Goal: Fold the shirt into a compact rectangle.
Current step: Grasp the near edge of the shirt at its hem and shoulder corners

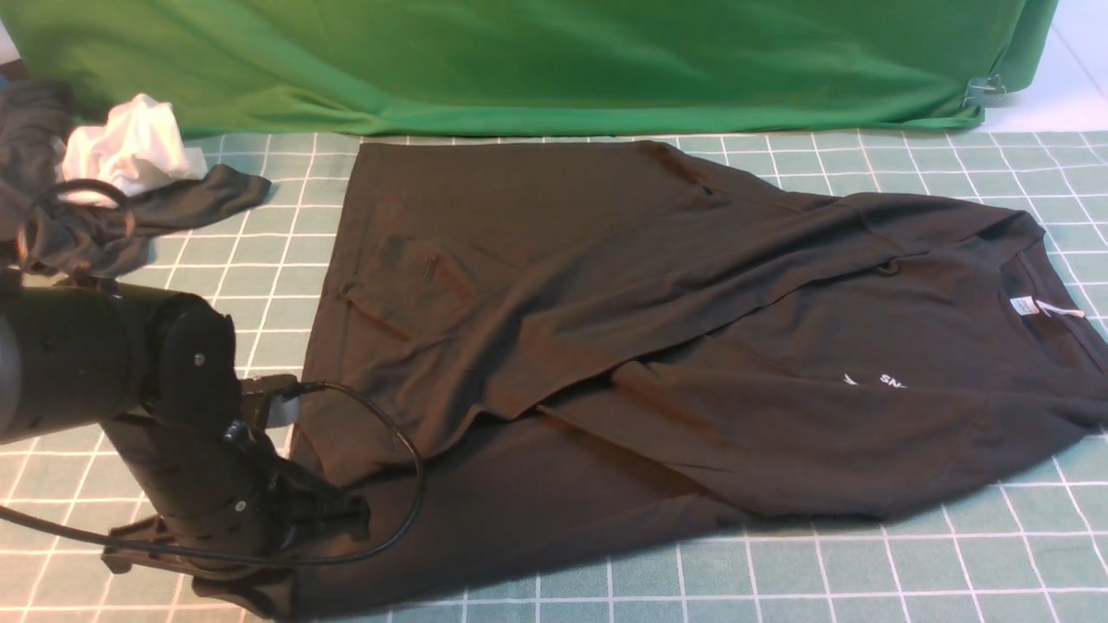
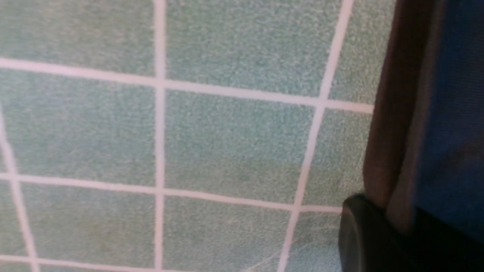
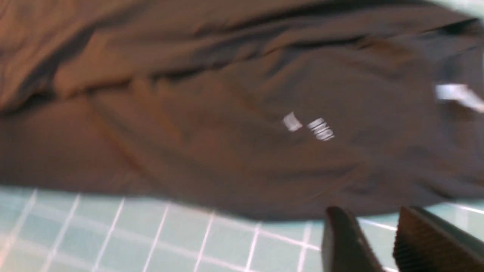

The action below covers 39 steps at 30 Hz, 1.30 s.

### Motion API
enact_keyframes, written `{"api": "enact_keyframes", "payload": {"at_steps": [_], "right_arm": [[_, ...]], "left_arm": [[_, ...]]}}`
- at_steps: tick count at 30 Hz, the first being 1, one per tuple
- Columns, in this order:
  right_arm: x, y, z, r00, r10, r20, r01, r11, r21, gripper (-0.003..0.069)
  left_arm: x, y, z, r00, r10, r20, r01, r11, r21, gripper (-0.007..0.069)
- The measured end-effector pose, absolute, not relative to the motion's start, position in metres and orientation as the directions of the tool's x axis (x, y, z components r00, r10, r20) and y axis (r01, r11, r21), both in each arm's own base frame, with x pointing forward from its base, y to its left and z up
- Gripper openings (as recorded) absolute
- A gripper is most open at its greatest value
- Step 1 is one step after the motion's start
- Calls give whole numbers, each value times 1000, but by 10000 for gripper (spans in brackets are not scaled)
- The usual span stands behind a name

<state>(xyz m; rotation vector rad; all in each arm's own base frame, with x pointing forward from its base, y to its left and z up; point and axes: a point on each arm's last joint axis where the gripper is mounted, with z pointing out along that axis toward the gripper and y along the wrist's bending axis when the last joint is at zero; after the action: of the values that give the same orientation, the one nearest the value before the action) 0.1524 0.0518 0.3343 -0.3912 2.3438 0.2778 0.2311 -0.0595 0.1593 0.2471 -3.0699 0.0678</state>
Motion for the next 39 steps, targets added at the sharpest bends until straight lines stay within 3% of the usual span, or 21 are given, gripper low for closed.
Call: {"api": "enact_keyframes", "payload": {"at_steps": [7, 14, 20, 24, 39], "right_arm": [[177, 101, 268, -654, -549, -521, -630, 776, -26, 378], [203, 136, 206, -577, -753, -317, -762, 636, -123, 418], [220, 143, 167, -540, -813, -220, -803, 576, -157, 419], [225, 146, 151, -528, -828, -189, -816, 556, -158, 419], [234, 151, 150, -435, -865, -249, -841, 489, -232, 410]], "left_arm": [[227, -56, 178, -991, -134, -9, -134, 990, -39, 16], [224, -54, 187, -992, -121, -43, -120, 992, -34, 16], [224, -52, 187, -993, -107, -49, -107, 994, -17, 16], [224, -52, 187, -993, -107, -49, -107, 994, -17, 16], [224, -52, 187, -993, -105, -49, -105, 994, -17, 16]]}}
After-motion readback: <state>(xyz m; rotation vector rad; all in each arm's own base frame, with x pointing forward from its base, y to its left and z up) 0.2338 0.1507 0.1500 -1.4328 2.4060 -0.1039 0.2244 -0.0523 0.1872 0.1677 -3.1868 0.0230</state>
